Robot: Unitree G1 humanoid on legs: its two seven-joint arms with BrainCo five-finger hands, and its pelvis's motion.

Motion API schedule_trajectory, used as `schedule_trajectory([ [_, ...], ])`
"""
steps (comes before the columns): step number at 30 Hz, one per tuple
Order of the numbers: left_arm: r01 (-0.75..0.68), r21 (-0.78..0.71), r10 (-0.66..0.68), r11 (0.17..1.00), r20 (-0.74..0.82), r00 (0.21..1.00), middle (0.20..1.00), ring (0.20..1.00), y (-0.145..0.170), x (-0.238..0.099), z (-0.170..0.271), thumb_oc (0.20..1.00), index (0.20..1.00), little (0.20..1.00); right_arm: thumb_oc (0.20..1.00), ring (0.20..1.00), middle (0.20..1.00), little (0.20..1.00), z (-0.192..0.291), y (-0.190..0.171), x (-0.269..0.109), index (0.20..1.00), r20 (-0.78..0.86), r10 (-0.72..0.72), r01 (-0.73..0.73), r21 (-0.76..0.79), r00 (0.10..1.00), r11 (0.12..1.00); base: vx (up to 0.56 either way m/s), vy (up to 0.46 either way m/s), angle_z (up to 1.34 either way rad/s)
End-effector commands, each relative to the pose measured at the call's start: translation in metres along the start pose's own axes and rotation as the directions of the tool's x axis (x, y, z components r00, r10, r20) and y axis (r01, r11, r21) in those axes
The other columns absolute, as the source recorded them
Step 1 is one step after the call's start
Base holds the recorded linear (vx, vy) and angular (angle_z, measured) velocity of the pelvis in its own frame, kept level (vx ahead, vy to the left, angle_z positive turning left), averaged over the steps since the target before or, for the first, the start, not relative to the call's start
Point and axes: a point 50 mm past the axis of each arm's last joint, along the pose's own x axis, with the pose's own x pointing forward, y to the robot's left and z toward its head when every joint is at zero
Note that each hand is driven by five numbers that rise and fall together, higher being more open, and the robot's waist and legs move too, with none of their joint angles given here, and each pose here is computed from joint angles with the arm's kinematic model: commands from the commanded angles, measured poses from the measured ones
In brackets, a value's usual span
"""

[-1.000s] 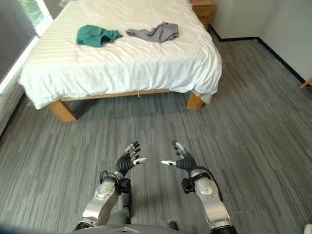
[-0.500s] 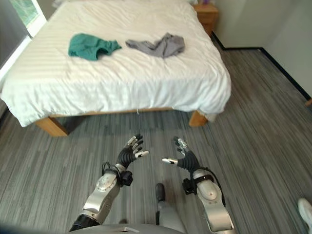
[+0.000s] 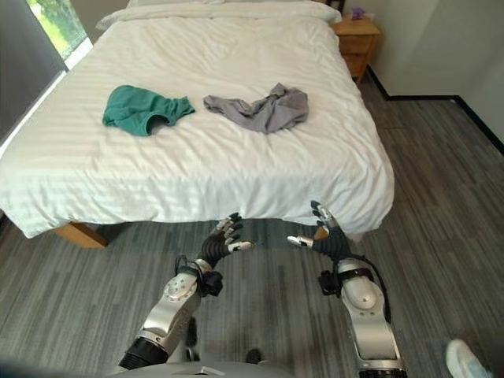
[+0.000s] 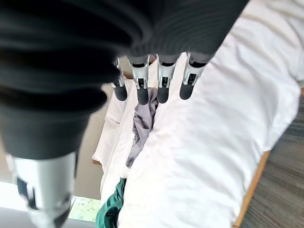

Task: Pick up bed clothes into laundry basket.

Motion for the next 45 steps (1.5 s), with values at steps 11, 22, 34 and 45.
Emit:
schedule_trajectory([
  [11, 0.057, -0.088, -0.045, 0.994, 0.125, 0.991, 1.0, 1.0, -0.034, 0.005, 0.011, 1.0, 1.0, 1.0, 1.0, 1.0, 1.0, 1.0, 0.093, -0.145, 0.013, 1.0, 0.292, -0.519, 0.595, -0.358, 0.803, 0.719, 0.42, 0.032, -0.28],
  [22, 0.108, -0.014, -0.107, 0.994, 0.063, 0.992, 1.0, 1.0, -0.036, 0.009, 0.003, 1.0, 1.0, 1.0, 1.0, 1.0, 1.0, 1.0, 0.048, -0.194, 0.024, 1.0, 0.098, -0.68, 0.643, -0.445, 0.726, 0.623, 0.13, -0.089, 0.55],
  [34, 0.088, 0.042, -0.091, 0.995, 0.095, 0.991, 1.0, 1.0, -0.024, 0.009, 0.017, 1.0, 1.0, 1.0, 1.0, 1.0, 1.0, 1.0, 0.063, -0.157, 0.11, 1.0, 0.039, -0.576, 0.531, -0.443, 0.816, 0.723, -0.05, -0.056, 0.1],
  [45, 0.066, 0.036, -0.072, 0.997, 0.212, 0.975, 1.0, 1.0, -0.019, 0.015, 0.046, 1.0, 1.0, 1.0, 1.0, 1.0, 1.0, 1.0, 0.034, -0.075, 0.155, 1.0, -0.238, -0.426, 0.327, -0.363, 0.873, 0.872, -0.08, -0.062, 0.15],
])
